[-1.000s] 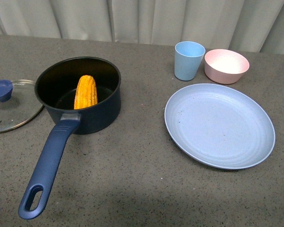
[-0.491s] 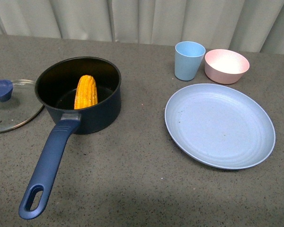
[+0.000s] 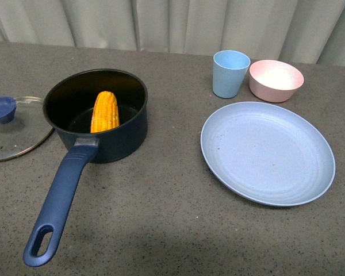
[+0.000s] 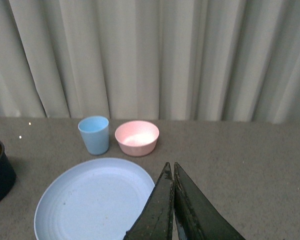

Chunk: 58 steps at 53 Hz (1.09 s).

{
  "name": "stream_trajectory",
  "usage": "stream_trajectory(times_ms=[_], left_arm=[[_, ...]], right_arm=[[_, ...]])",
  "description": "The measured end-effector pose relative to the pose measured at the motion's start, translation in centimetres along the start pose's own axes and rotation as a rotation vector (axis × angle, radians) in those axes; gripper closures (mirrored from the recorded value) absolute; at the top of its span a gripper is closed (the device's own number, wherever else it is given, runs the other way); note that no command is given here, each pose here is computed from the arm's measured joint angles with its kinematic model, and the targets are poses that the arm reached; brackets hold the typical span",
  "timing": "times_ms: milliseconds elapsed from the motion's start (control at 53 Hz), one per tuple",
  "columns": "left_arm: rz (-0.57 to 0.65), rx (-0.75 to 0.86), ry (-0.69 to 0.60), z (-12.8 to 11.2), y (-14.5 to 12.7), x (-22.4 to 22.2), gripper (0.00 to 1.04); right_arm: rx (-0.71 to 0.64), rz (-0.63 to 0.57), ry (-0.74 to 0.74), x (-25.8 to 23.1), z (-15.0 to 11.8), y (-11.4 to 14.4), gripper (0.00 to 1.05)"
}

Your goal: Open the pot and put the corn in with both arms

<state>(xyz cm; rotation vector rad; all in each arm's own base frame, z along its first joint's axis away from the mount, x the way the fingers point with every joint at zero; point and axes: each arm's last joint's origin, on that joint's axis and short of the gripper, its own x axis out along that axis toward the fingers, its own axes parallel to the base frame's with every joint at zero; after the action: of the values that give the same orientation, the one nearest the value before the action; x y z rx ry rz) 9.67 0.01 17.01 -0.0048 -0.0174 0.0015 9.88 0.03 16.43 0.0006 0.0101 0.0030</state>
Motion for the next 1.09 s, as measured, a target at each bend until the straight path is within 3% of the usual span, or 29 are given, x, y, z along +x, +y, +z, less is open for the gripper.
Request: stream_trajectory(times_ms=[151,208,377,566,698,1094], left_arm=[[0.000,0.000,0.000,0.00,0.00,0.00,0.06],[0.000,0.000,0.000,0.00,0.00,0.00,0.06],[0.000,0.000,0.000,0.00,0.00,0.00,0.06],[0.000,0.000,0.000,0.00,0.00,0.00,0.06],[0.000,0.000,0.000,0.00,0.00,0.00,0.06],[0.000,0.000,0.000,0.00,0.00,0.00,0.06]], right_arm=[[0.000,0.000,-0.013,-0.11,0.10,0.00,1.04],[-0.001,0.000,-0.013,-0.11,0.10,0.00,0.97],[-0.001,0.001,-0.013,-0.12,0.10,0.00,0.70],[-0.001,0.000,-0.013,-0.12,0.10,0.00,0.29],[-0.001,0.001,-0.013,-0.12,0.10,0.00,0.08],[0.000,0.000,-0.013,-0.12,0.10,0.00,0.09]])
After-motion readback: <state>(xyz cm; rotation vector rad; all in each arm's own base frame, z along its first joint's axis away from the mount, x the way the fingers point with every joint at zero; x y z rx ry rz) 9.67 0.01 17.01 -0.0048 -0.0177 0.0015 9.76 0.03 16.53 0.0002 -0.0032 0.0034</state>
